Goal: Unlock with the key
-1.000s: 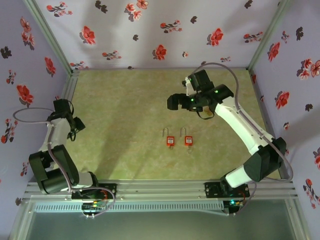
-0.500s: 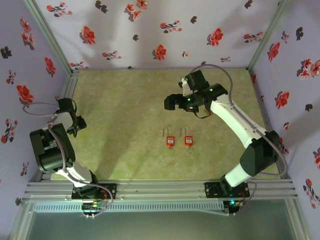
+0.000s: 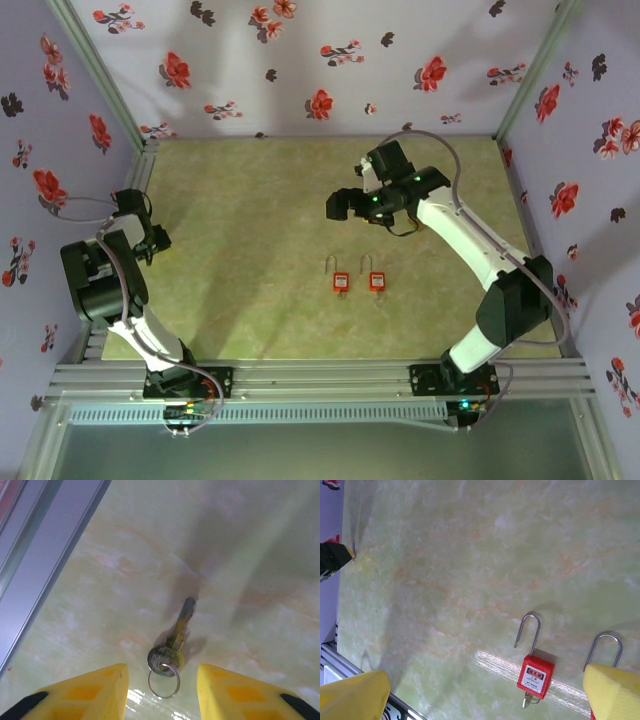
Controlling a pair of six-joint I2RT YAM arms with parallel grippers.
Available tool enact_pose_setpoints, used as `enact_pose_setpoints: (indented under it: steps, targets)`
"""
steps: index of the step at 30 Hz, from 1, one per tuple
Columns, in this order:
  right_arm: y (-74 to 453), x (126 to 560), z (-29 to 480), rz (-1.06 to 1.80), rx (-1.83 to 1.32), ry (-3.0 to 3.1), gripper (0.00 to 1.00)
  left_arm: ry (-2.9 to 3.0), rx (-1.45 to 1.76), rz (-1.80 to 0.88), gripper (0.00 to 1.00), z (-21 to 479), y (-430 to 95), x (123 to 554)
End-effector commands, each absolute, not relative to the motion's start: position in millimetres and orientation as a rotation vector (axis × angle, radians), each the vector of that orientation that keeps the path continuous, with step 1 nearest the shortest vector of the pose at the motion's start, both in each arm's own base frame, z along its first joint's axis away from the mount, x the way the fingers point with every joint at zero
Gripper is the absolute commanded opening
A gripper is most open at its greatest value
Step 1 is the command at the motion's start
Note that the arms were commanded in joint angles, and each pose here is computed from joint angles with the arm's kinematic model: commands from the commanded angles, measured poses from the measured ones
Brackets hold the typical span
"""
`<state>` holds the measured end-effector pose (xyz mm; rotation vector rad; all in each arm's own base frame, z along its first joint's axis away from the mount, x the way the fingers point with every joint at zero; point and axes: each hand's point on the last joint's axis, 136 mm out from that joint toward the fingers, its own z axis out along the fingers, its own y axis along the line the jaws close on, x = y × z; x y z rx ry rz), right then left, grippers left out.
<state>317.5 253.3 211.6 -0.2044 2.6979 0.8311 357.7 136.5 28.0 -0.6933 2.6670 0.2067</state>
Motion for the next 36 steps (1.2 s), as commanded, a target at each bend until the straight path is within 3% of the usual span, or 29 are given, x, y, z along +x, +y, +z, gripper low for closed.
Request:
enact_pose_setpoints:
  steps: [1,13,26,36]
  targets:
    - [256.3,322.0,212.6,0.866,-0.180,2.696,0.99,2.689,-0.719,0.230,0.40,24.5,144.2,354.0]
    - [256.7,322.3,211.5,0.870,-0.170,2.698,0.99,2.739,-0.715,0.196,0.35,12.6,141.8,357.9]
    - [258.0,323.1,206.1,0.875,-0.154,2.713,0.99,2.808,-0.676,0.071,0.15,2.6,126.9,360.8]
    - [259.1,322.8,199.1,0.886,-0.134,2.726,0.99,2.843,-0.642,-0.006,0.09,-1.7,115.6,356.1]
